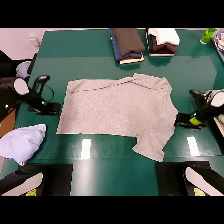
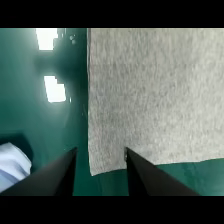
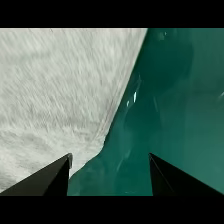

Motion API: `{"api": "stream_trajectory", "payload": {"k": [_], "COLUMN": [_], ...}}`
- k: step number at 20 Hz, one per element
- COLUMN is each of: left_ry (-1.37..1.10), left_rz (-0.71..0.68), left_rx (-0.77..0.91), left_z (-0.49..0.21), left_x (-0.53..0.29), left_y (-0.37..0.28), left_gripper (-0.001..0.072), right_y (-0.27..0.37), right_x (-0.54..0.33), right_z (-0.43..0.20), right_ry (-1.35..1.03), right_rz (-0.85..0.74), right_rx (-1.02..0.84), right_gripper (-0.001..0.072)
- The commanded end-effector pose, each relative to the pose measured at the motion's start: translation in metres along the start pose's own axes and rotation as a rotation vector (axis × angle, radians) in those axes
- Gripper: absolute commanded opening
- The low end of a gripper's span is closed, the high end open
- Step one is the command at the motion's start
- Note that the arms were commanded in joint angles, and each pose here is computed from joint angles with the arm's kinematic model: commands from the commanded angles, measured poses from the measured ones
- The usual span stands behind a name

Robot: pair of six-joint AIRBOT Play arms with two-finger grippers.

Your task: Fold the shirts.

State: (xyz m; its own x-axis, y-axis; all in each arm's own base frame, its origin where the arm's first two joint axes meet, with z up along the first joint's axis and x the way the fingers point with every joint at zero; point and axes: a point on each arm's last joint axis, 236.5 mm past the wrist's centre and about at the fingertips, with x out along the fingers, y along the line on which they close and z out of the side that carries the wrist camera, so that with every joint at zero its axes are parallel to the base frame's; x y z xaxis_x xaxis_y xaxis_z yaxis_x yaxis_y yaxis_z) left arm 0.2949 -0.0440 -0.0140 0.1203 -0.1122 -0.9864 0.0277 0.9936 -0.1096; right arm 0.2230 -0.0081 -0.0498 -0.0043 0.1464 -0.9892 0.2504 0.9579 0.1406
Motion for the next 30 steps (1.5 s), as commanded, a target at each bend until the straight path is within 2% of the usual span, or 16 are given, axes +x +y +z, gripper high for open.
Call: {"api": "stream_trajectory", "payload": {"k": [1, 4, 5, 6, 10, 12, 14, 15, 16, 18, 19, 20, 26, 29, 30], "left_ry": [0.011, 0.007, 0.007, 0.008, 0.007, 0.008, 0.010, 0.011, 0.011, 0.015, 0.020, 0.037, 0.139, 0.123, 0.121], "left_rz": [-0.003, -0.006, -0.008, -0.008, -0.009, -0.011, -0.020, -0.022, -0.022, -0.022, -0.022, -0.021, -0.055, -0.082, -0.084], "left_rx": [-0.017, -0.018, -0.018, -0.018, -0.019, -0.020, -0.023, -0.023, -0.022, -0.020, -0.021, -0.023, -0.074, -0.097, -0.098], "left_z": [-0.017, -0.016, -0.016, -0.016, -0.016, -0.016, -0.016, -0.016, -0.016, -0.017, -0.019, -0.025, -0.076, -0.075, -0.075], "left_x": [0.010, 0.010, 0.010, 0.010, 0.010, 0.011, 0.011, 0.011, 0.011, 0.012, 0.013, 0.018, 0.069, 0.075, 0.075], "left_y": [0.001, 0.000, 0.000, 0.000, 0.000, -0.001, -0.003, -0.003, -0.003, -0.003, -0.003, -0.002, -0.004, -0.010, -0.010], "left_gripper": [0.0364, 0.0364, 0.0364, 0.0365, 0.0365, 0.0365, 0.0365, 0.0365, 0.0366, 0.0369, 0.0491, 0.0555, 0.0554, 0.0553, 0.0490], "right_y": [0.009, 0.012, 0.012, 0.011, 0.019, 0.026, 0.036, 0.037, 0.037, 0.040, 0.040, 0.040, 0.040, 0.040, 0.040], "right_x": [0.028, 0.039, 0.043, 0.046, 0.047, 0.042, 0.041, 0.043, 0.044, 0.044, 0.044, 0.044, 0.044, 0.044, 0.044], "right_z": [-0.021, -0.021, -0.021, -0.020, -0.012, -0.006, -0.004, -0.006, -0.007, -0.008, -0.009, -0.009, -0.009, -0.010, -0.011], "right_ry": [0.018, 0.045, 0.057, 0.063, 0.033, -0.012, -0.035, -0.031, -0.031, -0.028, -0.026, -0.026, -0.025, -0.018, -0.016], "right_rz": [0.065, 0.081, 0.080, 0.079, 0.109, 0.110, 0.106, 0.087, 0.071, 0.070, 0.070, 0.070, 0.071, 0.070, 0.070], "right_rx": [0.068, 0.097, 0.100, 0.103, 0.113, 0.076, 0.025, -0.007, -0.030, -0.044, -0.043, -0.043, -0.043, -0.043, -0.044], "right_gripper": [0.0551, 0.0548, 0.0532, 0.0485, 0.0425, 0.0220, 0.0187, 0.0037, 0.0018, 0.0018, 0.0018, 0.0018, 0.0018, 0.0018, 0.0018]}}
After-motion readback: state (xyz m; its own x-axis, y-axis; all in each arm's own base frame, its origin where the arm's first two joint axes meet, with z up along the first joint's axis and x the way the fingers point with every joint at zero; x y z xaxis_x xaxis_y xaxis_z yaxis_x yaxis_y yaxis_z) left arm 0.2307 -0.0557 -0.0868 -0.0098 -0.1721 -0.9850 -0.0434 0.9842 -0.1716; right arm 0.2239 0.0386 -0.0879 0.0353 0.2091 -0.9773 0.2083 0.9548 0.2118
